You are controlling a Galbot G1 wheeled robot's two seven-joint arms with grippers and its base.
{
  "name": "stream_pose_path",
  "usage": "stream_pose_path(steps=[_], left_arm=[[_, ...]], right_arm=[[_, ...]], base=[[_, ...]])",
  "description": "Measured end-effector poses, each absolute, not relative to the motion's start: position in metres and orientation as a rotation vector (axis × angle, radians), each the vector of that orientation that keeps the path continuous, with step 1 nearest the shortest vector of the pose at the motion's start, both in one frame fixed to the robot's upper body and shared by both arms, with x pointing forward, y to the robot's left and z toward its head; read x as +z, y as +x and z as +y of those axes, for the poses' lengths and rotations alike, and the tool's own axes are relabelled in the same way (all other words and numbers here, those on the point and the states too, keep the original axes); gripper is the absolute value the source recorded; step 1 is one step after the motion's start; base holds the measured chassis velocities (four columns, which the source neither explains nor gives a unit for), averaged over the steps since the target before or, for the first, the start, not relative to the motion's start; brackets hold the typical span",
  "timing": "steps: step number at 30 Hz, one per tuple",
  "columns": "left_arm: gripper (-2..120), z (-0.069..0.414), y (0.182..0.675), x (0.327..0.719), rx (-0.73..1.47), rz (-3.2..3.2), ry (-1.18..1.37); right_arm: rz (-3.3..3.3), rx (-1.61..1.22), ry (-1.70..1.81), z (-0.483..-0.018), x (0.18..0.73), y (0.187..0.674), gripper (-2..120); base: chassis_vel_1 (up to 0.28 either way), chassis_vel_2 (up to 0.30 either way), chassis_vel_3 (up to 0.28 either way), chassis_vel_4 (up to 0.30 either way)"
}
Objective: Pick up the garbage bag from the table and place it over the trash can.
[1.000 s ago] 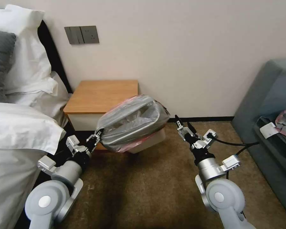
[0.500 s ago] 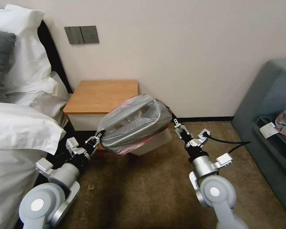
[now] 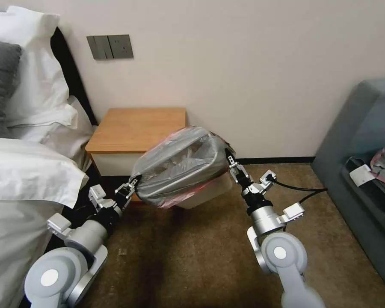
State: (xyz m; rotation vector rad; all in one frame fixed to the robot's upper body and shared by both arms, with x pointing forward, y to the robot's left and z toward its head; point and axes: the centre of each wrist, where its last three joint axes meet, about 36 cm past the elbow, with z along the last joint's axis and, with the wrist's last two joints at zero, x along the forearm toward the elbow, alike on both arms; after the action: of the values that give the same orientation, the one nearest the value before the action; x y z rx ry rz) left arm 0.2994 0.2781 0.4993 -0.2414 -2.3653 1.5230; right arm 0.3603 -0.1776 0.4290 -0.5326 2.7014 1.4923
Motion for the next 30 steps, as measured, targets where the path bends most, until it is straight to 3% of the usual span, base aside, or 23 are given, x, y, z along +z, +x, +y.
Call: stream_pose_path(steps=[4,6,8,13,15,17,20,30], left_arm=[[11,0.278,0.299,0.499,1.524,-2.366,-0.242],[11,0.278,0.299,0.499,1.524,-2.366,-0.242],[11,0.278,0.299,0.500,1.522,-2.370,-0.241],[11,0.278,0.299,0.500,1.520,-2.374,-0.240],[11,0.277,0.298,0.501,1.518,-2.380,-0.243],[11,0.277,0.298,0.502,1.518,-2.382,-0.244],[11,0.276,0.297,0.505,1.519,-2.389,-0.254],[11,0.272,0.296,0.508,1.523,-2.393,-0.270]], right_arm=[[2.703,1.482,-0.539,-0.177,0.427,0.361,64],[2.703,1.482,-0.539,-0.177,0.427,0.361,64],[2.704,1.469,-0.545,-0.176,0.426,0.362,46],[2.704,1.460,-0.545,-0.176,0.426,0.363,33],[2.706,1.451,-0.544,-0.176,0.426,0.365,20],[2.711,1.444,-0.539,-0.176,0.425,0.366,17],[2.751,1.400,-0.507,-0.179,0.419,0.370,2],[2.860,1.277,-0.438,-0.192,0.406,0.373,0]], base=[[0.000,0.000,0.000,0.000],[0.000,0.000,0.000,0.000],[0.000,0.000,0.000,0.000],[0.000,0.000,0.000,0.000],[0.000,0.000,0.000,0.000],[0.000,0.000,0.000,0.000],[0.000,0.000,0.000,0.000],[0.000,0.000,0.000,0.000]])
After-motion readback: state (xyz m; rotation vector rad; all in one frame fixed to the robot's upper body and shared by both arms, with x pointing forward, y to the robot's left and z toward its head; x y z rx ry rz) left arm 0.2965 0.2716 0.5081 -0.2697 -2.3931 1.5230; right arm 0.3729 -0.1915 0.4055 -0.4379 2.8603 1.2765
